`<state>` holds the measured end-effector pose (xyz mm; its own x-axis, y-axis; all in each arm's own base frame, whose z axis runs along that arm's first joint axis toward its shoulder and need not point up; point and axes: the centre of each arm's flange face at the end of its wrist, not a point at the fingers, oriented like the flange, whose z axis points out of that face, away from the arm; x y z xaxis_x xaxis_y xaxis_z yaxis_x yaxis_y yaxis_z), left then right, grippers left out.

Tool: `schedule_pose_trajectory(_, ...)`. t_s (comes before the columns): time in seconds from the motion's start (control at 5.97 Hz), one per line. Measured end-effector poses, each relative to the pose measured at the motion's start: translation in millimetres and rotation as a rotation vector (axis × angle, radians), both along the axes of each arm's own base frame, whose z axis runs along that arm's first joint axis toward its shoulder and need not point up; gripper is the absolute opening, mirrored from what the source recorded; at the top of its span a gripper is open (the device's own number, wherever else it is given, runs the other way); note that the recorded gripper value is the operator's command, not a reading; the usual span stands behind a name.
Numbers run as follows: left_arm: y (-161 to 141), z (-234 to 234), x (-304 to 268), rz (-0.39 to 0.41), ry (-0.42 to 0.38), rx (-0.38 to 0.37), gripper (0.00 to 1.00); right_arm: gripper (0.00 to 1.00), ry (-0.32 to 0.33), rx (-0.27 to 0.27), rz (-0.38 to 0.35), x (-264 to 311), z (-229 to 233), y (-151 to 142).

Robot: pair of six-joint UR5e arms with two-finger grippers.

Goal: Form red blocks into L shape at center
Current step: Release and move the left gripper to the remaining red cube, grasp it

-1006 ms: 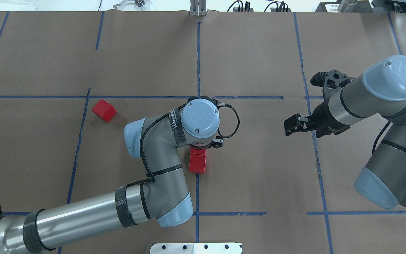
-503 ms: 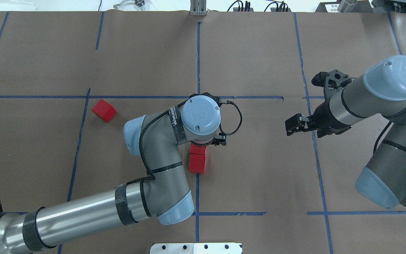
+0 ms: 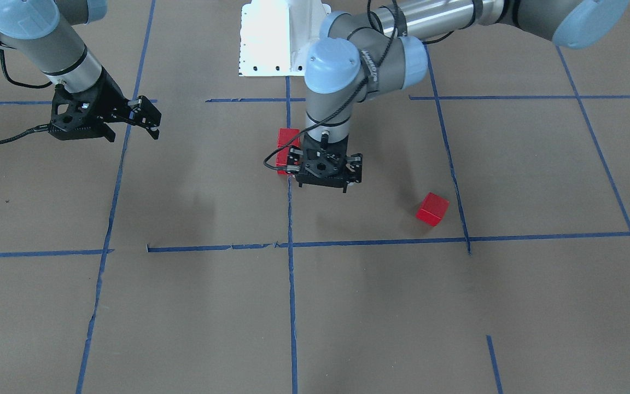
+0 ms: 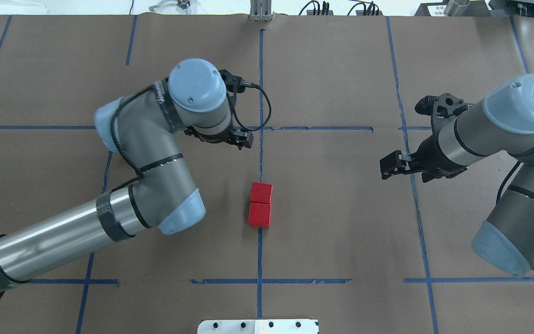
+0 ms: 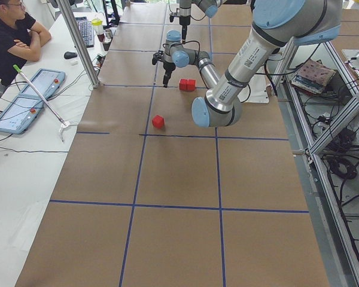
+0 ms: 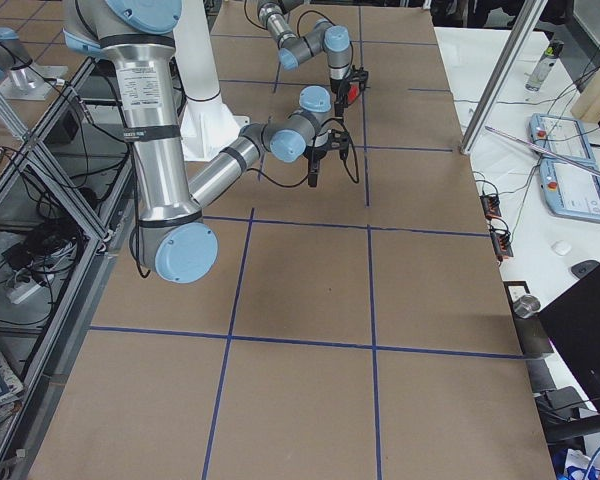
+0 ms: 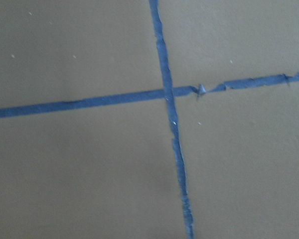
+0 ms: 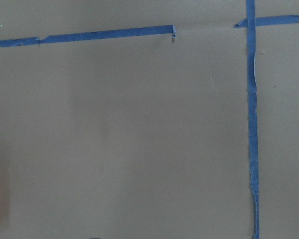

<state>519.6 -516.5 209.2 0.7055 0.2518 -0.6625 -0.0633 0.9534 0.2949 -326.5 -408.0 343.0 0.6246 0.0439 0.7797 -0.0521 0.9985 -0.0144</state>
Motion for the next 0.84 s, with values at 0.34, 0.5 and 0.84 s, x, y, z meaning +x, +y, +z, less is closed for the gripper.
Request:
schedule_pose_trajectory(0.34, -47, 89, -90, 0.126, -0.012, 0.077, 1.0, 1.0, 0.003, -0.002, 0.0, 1, 2, 1)
schedule_pose_trajectory(0.5, -58, 125, -122, 0.178, 0.009, 0.105, 1.0, 1.0, 0.003, -0.002, 0.0, 0, 2, 2)
schedule_pose_trajectory(0.84, -62, 161, -133, 0.244, 0.008, 0.123, 1.0, 1.0, 0.004, -0.002, 0.0, 0, 2, 2)
